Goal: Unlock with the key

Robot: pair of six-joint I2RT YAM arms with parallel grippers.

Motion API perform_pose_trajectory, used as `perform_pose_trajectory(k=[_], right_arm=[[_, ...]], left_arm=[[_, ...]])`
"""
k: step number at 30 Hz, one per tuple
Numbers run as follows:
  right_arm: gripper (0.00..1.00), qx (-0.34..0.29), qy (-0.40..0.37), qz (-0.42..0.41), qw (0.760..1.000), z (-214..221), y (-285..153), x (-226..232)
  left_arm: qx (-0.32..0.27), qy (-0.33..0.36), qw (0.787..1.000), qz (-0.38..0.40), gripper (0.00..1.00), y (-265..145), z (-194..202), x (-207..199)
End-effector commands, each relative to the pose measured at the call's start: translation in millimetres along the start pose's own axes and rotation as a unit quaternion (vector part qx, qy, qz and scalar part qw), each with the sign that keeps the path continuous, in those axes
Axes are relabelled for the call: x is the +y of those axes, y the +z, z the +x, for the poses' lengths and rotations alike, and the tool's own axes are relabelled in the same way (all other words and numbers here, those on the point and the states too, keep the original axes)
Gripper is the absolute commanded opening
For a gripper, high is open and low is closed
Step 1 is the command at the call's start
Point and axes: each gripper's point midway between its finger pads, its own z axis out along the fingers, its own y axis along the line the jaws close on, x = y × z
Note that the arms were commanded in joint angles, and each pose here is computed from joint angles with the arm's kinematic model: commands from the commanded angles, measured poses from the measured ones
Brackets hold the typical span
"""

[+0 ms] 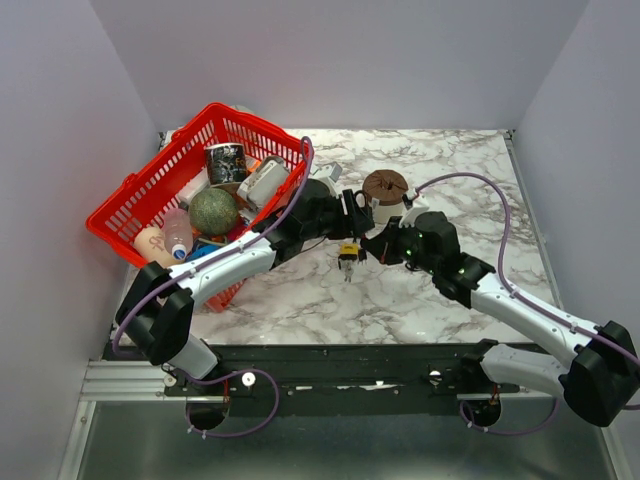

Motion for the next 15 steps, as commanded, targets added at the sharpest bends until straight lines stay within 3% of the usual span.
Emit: perform_pose_trajectory(k=[1,15], right_arm=[[0.01,-0.156,-0.005,0.015,0.988,-97.1,-2.5,7.5],[0.01,-0.174,-0.02,0.002,0.985,-123.0,-9.0,9.8]], left_arm=[[0.088,0.013,0.995,0.035,0.0,-6.3,43.3,-18.1],[0.097,0.046,0.993,0.046,0.0,-5.9,50.1,-25.2]])
